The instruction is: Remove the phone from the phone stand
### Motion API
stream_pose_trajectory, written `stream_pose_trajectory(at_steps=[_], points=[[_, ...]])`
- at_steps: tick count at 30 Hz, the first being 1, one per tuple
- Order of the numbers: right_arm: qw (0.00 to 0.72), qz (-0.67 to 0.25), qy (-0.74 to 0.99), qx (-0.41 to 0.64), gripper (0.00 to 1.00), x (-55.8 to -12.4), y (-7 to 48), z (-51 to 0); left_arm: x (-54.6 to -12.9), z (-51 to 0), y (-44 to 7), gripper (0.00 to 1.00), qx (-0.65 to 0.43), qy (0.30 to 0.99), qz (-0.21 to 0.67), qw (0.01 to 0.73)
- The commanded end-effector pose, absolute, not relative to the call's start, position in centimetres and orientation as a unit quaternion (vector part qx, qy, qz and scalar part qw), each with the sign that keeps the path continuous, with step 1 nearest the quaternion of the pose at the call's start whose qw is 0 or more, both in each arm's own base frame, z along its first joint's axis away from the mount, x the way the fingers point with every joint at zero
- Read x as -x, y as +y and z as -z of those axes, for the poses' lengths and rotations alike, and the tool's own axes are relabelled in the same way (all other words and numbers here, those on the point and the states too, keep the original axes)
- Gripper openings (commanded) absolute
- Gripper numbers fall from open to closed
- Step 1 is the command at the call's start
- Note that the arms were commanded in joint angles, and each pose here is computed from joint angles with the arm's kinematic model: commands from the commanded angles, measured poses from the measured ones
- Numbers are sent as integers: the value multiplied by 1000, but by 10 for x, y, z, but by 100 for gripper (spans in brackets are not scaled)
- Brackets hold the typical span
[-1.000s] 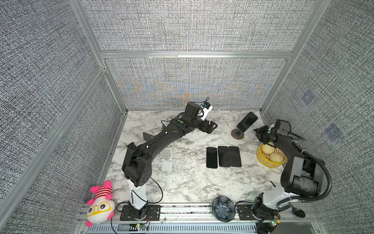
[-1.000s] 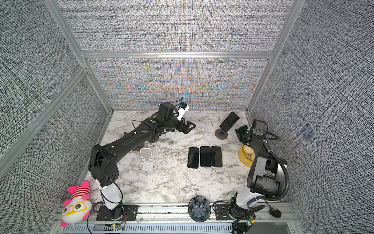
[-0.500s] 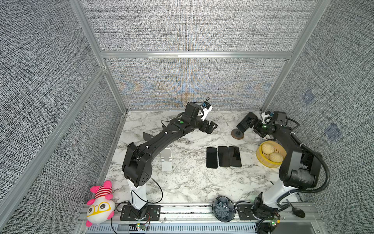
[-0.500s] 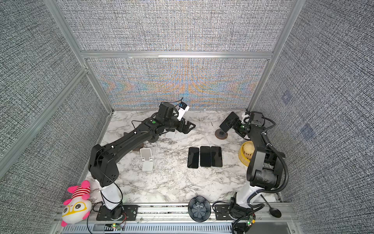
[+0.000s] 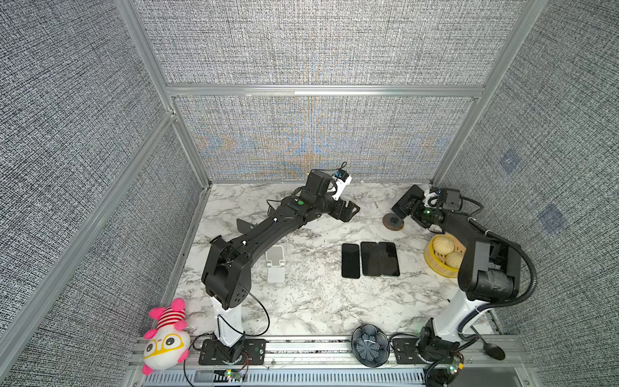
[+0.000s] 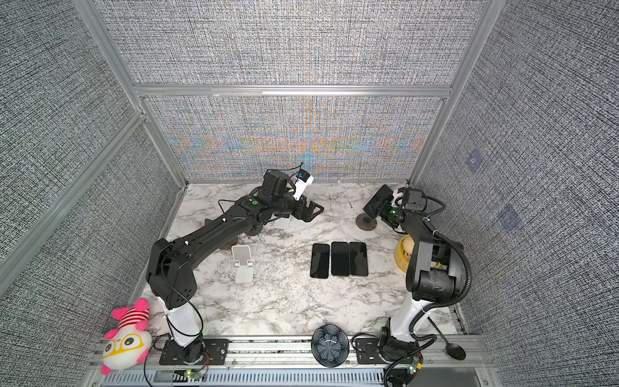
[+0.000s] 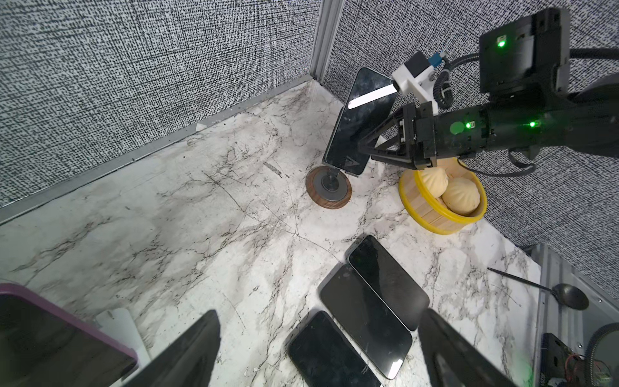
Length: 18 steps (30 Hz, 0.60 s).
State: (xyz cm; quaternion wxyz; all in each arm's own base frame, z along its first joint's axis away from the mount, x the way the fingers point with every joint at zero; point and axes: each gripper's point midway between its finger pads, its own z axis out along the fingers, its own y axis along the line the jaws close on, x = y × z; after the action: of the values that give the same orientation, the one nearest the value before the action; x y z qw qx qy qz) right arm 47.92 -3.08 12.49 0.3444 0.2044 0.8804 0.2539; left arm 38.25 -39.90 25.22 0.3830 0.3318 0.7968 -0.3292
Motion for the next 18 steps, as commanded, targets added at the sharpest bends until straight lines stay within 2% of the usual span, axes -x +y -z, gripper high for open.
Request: stream_pose_trajectory(at_steps=[1, 4, 9, 18], points=[[371, -251, 870, -205, 67, -488, -33, -130, -381, -256, -400, 93, -338, 790, 335, 387], [383, -251, 865, -207, 58, -489, -35, -132, -380, -257, -401, 93, -339, 789, 335, 388], [381, -260, 862, -210, 51, -492, -33, -127, -380, -257, -401, 93, -338, 789, 337, 386], [381, -269, 860, -206, 46, -500, -31, -124, -380, -261, -401, 93, -337, 789, 337, 387]])
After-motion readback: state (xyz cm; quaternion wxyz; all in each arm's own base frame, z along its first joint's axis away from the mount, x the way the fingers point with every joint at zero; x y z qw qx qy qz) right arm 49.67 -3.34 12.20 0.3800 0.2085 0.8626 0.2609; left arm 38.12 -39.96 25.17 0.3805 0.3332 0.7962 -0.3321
